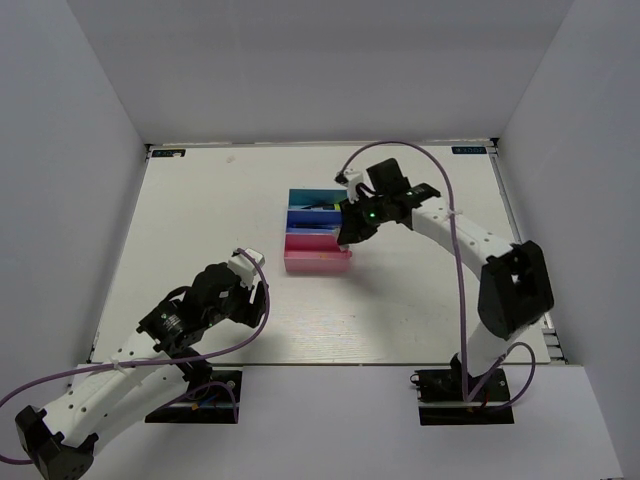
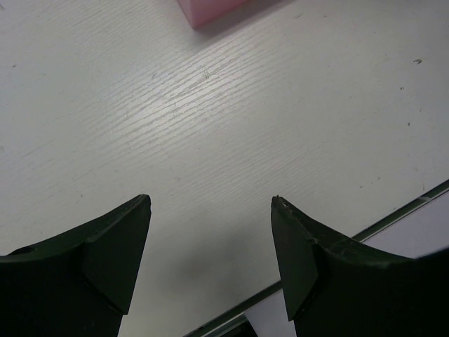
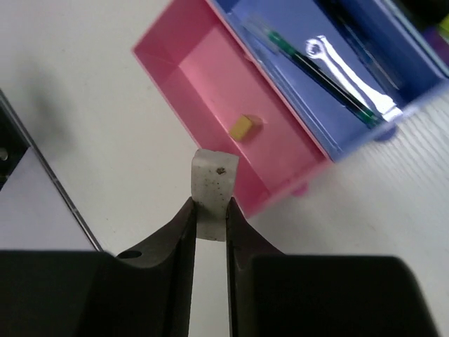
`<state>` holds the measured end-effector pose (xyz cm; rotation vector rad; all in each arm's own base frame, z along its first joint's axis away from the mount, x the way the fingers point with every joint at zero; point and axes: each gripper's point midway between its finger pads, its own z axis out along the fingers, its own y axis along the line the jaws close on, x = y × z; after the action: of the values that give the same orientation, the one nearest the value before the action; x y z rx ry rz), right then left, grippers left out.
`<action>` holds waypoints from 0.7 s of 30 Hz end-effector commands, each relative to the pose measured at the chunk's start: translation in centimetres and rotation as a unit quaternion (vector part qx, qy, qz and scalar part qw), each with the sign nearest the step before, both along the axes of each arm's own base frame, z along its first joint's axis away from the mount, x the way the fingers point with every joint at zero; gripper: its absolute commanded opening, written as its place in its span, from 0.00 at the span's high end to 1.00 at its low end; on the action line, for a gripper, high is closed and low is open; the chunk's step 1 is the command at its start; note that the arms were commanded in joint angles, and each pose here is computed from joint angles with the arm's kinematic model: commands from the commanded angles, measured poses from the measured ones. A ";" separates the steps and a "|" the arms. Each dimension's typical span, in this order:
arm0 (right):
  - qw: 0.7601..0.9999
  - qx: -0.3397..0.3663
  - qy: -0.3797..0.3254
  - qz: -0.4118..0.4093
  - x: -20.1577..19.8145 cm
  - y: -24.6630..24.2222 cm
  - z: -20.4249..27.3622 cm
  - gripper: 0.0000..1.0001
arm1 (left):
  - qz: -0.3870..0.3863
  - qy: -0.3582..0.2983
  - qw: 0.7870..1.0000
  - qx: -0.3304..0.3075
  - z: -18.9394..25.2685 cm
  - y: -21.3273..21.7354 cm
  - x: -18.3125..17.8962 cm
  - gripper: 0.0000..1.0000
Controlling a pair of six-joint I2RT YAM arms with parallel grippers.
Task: Sort the stationery into containers
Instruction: Place the stationery in the storage box.
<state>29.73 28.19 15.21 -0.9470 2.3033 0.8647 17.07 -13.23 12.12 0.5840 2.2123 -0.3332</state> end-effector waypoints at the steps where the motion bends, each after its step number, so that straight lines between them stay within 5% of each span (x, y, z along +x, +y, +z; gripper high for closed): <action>1: 0.998 0.027 0.002 0.058 -0.2 4.1 0.5 1.00 | -0.007 0.001 1.000 -0.001 -0.1 -0.1 -0.1 0.21; 8: 0.995 -0.030 -0.037 0.082 1.9 5.8 -0.9 0.91 | -0.004 -0.004 1.000 -0.001 0.0 0.0 0.0 0.21; 12: 0.993 -0.070 -0.050 0.085 2.2 4.9 -2.6 0.60 | -0.007 -0.001 1.000 0.001 -0.1 0.0 -0.1 0.21; 21: 0.991 -0.092 -0.055 0.086 2.1 4.3 -2.9 0.41 | -0.008 -0.001 1.000 0.000 -0.2 -0.1 -0.1 0.21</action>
<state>31.69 32.32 11.37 -1.2284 2.2850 0.6790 17.06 -13.18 12.08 0.5925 2.2114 -0.3286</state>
